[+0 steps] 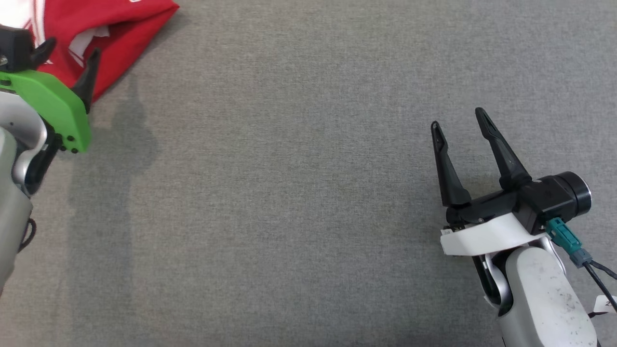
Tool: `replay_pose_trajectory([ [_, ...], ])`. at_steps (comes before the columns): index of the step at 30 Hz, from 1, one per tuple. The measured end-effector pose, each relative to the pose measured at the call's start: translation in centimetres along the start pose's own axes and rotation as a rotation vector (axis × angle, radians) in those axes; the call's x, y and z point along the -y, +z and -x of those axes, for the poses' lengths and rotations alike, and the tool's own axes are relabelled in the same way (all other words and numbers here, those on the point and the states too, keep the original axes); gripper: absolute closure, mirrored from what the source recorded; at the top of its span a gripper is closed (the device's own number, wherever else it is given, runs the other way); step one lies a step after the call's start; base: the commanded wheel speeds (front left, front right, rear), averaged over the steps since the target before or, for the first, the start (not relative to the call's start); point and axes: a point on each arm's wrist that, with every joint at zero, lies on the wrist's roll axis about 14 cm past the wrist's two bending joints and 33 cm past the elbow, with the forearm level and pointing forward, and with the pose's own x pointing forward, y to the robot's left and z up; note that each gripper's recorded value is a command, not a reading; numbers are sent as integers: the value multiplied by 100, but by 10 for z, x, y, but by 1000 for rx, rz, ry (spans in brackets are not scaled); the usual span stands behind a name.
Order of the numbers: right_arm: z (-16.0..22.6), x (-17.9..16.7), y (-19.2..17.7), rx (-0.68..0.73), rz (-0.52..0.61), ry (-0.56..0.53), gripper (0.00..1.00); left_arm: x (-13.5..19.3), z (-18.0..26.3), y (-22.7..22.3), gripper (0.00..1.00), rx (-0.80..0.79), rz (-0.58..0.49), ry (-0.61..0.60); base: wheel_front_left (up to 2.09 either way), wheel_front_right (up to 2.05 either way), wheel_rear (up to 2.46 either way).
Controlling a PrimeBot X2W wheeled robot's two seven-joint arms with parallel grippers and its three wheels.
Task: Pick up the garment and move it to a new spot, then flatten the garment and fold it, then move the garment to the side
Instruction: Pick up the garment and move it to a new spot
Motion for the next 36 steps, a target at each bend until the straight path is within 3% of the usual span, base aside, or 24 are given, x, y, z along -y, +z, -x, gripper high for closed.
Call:
replay_pose_trajectory([
  [7, 9, 22, -15, -42, 15, -57, 0, -31, -29, -9, 0, 0, -13, 120, 0, 0, 0],
  [8, 10, 24, -17, -47, 16, -64, 0, -32, -33, -11, 6, 0, -10, 134, 0, 0, 0],
  [9, 11, 26, -18, -51, 18, -69, 0, -33, -35, -14, 31, -5, -12, 143, 0, 0, 0],
  [10, 12, 28, -19, -55, 20, -75, 0, -34, -38, -19, 83, -16, -13, 151, 0, 0, 0],
  [11, 13, 30, -20, -58, 21, -80, 0, -33, -40, -21, 100, -19, -20, 155, 0, 0, 0],
  [26, 17, 26, 6, -11, 27, -83, 0, -60, -14, 29, 100, 119, -100, 225, 0, 0, 0],
  [32, 30, 21, 26, 18, 24, -91, 0, -60, 14, 82, 100, 238, -166, 207, 0, 0, 0],
  [36, 49, 20, 47, 54, -1, -115, 0, -32, 44, 150, 100, 390, -261, 137, 0, 0, 0],
])
